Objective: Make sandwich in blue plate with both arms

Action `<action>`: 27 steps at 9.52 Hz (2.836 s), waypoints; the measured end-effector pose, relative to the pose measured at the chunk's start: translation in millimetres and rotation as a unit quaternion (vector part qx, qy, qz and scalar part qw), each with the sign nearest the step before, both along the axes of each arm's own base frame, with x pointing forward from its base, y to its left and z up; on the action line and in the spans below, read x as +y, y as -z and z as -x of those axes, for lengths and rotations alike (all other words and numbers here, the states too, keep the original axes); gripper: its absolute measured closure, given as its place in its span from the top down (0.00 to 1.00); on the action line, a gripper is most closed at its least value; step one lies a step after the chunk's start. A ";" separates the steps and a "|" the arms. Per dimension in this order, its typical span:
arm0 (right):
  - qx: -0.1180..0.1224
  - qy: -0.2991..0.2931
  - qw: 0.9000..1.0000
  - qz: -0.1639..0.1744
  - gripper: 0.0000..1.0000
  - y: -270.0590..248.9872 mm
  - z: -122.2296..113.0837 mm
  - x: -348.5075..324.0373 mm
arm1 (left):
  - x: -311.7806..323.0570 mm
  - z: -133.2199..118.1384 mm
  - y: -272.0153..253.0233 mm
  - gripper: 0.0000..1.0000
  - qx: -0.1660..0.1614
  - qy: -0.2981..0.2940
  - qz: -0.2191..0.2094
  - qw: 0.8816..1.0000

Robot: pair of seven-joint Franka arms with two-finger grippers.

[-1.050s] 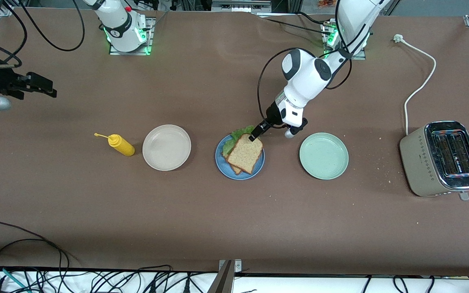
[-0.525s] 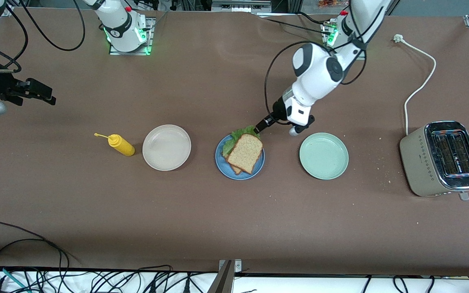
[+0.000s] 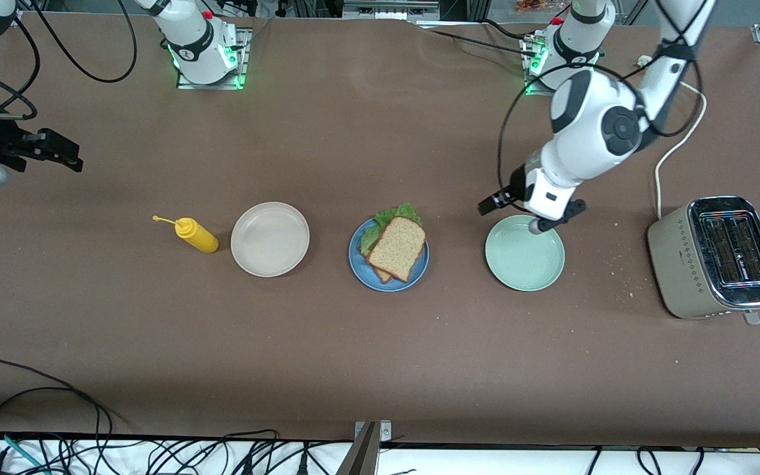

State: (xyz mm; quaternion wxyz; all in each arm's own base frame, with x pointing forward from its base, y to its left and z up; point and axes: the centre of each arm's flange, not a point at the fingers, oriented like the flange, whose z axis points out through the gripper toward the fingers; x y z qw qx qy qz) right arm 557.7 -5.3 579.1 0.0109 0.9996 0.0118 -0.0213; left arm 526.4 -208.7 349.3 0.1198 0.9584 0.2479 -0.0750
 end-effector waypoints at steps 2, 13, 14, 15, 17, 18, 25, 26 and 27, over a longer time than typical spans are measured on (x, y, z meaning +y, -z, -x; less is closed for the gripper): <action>-0.002 -0.004 1.000 -0.002 1.00 -0.3 -0.3 9.7 | 42.9 -27.9 -51.5 0.87 0.015 0.036 -0.049 0.998; -0.007 -0.007 1.000 -0.007 1.00 -1.6 -3.6 15.4 | 190.6 -74.3 -220.8 1.00 -0.044 0.076 -0.097 0.991; -0.006 -0.007 1.000 -0.007 1.00 -0.7 -4.1 15.4 | 198.9 -74.6 -216.6 1.00 -0.036 0.087 -0.103 0.990; -0.006 -0.007 1.000 -0.007 1.00 0.0 -4.7 15.3 | 201.4 -75.1 -217.9 1.00 -0.035 0.093 -0.107 0.989; -0.006 -0.007 1.000 -0.008 1.00 0.2 -5.0 15.3 | 197.3 -74.0 -221.8 1.00 -0.034 0.103 -0.115 0.987; -0.006 -0.007 1.000 -0.008 1.00 0.0 -5.1 15.3 | 194.1 -72.8 -223.8 1.00 -0.035 0.102 -0.108 0.988; -0.007 -0.006 1.000 -0.014 1.00 0.4 -5.6 16.7 | 205.8 -65.1 -239.1 0.98 -0.056 0.190 -0.124 0.972; -0.006 -0.006 1.000 -0.014 1.00 0.7 -5.7 16.7 | 198.8 -65.0 -238.3 0.98 -0.056 0.195 -0.124 0.971; -0.006 -0.006 1.000 -0.014 1.00 0.8 -5.7 16.7 | 198.5 -64.8 -235.3 0.98 -0.054 0.196 -0.123 0.971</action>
